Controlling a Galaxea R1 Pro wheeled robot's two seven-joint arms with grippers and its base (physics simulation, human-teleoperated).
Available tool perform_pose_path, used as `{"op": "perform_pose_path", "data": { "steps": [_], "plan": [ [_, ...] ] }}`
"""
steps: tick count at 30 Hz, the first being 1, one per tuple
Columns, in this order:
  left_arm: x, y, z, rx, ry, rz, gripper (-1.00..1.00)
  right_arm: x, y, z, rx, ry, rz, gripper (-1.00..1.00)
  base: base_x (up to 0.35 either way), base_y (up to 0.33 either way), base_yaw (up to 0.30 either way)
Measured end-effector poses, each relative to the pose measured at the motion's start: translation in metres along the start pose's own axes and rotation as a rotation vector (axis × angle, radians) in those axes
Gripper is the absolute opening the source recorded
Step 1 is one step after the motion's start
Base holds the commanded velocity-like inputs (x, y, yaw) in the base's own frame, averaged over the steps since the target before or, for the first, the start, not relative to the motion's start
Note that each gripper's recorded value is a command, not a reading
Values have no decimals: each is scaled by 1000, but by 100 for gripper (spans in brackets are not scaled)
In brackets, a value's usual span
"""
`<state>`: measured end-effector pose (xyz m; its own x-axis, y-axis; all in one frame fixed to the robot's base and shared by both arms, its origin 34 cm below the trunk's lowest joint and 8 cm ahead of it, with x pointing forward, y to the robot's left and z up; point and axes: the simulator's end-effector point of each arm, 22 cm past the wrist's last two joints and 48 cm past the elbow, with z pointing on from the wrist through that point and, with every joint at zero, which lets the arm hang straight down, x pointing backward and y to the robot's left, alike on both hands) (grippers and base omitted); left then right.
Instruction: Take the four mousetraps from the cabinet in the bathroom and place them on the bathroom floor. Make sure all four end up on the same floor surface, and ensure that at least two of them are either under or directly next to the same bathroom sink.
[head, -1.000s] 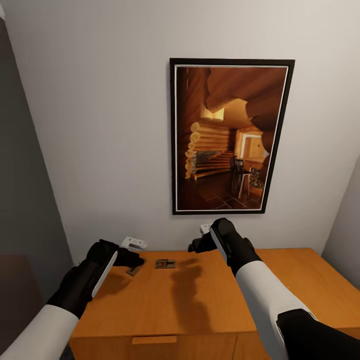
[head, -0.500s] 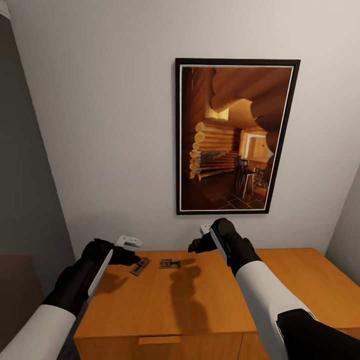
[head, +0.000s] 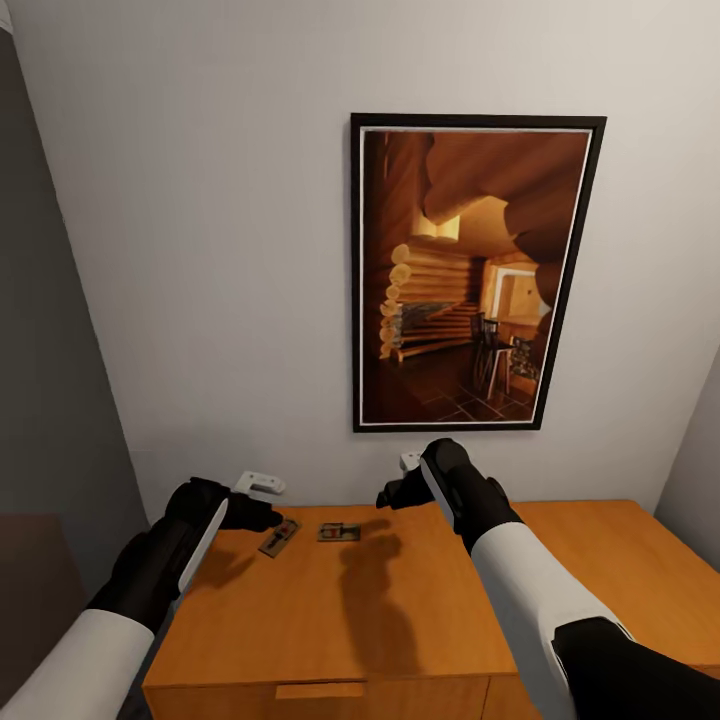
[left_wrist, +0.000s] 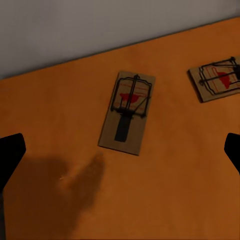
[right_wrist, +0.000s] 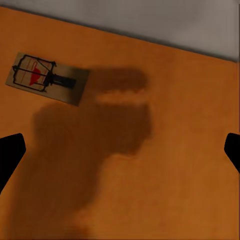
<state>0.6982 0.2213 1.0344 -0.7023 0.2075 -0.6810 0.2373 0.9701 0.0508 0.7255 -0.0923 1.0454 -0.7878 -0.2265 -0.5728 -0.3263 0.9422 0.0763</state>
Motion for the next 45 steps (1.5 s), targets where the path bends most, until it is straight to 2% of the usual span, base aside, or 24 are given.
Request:
{"op": "perform_pose_path", "data": {
  "steps": [24,34,45],
  "plan": [
    [0,1,0,2,0,-1,100,2,0,2,-2,6,0,100,44,0,-23],
    [0,2,0,-1,1,0,100,20,-2,12,5,56,7,100,1,0,-150],
    [1,4,0,-4,3,-2,100,26,-8,15,31,73,9,100,0,0,-28]
  ]
}}
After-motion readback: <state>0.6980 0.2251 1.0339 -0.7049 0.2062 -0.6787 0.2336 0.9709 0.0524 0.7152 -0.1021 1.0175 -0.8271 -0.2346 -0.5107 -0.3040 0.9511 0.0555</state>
